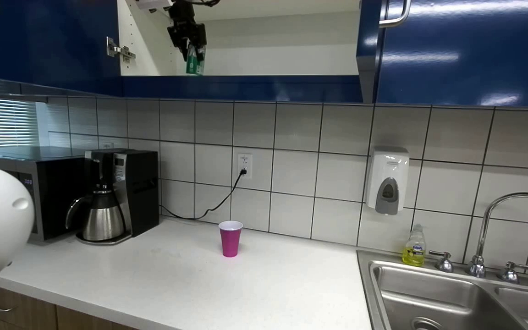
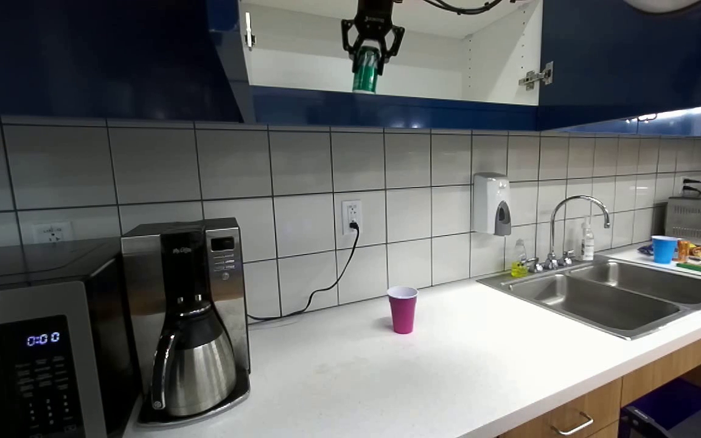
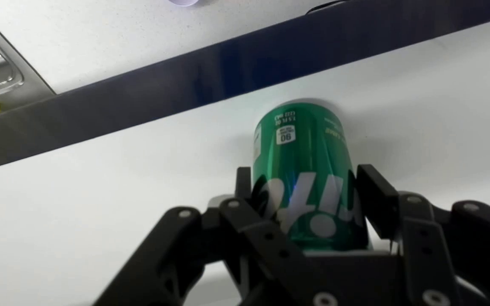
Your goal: Pick up the sprite can and place it on the bottom shelf of the cabinet
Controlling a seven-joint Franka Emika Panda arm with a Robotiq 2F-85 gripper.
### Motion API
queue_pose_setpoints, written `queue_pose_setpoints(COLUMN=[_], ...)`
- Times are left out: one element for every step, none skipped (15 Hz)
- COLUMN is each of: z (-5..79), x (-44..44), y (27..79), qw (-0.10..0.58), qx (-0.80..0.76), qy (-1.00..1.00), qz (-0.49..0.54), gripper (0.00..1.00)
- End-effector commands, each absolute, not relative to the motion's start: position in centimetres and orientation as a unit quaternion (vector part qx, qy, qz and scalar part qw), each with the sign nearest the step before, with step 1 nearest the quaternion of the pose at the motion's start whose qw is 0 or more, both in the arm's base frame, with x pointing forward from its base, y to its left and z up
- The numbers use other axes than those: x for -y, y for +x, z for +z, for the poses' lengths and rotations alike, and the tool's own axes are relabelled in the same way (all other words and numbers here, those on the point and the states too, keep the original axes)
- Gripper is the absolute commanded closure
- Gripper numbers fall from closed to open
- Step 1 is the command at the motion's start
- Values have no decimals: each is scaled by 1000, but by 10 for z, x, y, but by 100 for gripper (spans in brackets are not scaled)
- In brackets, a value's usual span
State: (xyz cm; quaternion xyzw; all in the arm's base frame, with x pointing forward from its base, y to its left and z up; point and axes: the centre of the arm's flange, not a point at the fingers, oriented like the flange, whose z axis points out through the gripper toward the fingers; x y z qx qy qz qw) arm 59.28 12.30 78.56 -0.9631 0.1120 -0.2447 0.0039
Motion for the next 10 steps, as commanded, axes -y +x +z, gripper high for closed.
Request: queue_pose_setpoints(z=[806, 805, 805, 805, 805, 805, 806, 806, 806, 805], x=[-127, -127, -127, -127, -126, -125, -125, -124, -123, -122], y=[607, 607, 607, 608, 608, 607, 607, 604, 602, 599], qw=[2, 3, 3, 4, 5, 6, 7, 10, 10, 12], qx=[-130, -132, -133, -135, -136, -136, -136, -135, -135, -133], qy=[-961, -961, -961, -961, -961, -961, -961, -961, -961, -962], qz=[-244, -242, -241, -240, -240, -240, -239, -240, -240, -238], gripper=[62, 12, 11, 5, 0, 0, 0, 0, 0, 0])
